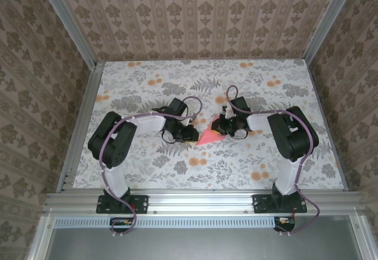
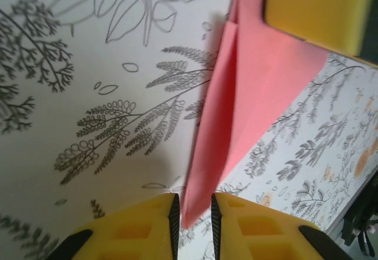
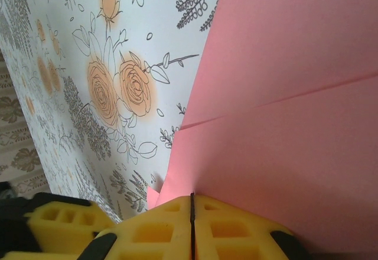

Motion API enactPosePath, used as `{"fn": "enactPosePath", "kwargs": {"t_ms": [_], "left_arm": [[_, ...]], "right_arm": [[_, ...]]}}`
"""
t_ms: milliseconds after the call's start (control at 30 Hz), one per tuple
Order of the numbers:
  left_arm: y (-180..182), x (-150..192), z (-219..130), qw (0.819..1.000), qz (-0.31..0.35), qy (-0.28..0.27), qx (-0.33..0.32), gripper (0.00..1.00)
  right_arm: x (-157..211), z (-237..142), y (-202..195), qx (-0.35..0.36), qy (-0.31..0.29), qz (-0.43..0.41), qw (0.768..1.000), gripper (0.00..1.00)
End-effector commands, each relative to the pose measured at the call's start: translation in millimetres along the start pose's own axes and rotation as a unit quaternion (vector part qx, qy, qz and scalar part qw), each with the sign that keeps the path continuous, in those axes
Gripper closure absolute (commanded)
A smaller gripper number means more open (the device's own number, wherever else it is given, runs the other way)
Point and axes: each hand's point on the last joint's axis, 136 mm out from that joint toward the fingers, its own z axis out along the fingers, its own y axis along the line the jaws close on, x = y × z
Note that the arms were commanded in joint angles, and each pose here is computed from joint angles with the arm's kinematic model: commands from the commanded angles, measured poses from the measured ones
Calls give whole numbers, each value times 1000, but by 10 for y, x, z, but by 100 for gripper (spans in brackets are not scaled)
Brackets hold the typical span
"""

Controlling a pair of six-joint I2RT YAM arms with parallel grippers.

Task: Fold a paper plane with a square sheet of paper (pick it up from the middle)
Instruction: Fourth fold the wing at the center of the table.

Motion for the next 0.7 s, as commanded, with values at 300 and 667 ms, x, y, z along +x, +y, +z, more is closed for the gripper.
{"fn": "enactPosePath", "kwargs": {"t_ms": [300, 667], "left_arm": [[-314, -45, 187, 997, 70, 4, -43, 78], [-43, 20, 241, 995, 41, 26, -82, 81]], "right_arm": [[210, 128, -587, 95, 23, 40, 994, 90], [224, 126, -616, 99, 24, 41, 994, 90]]}}
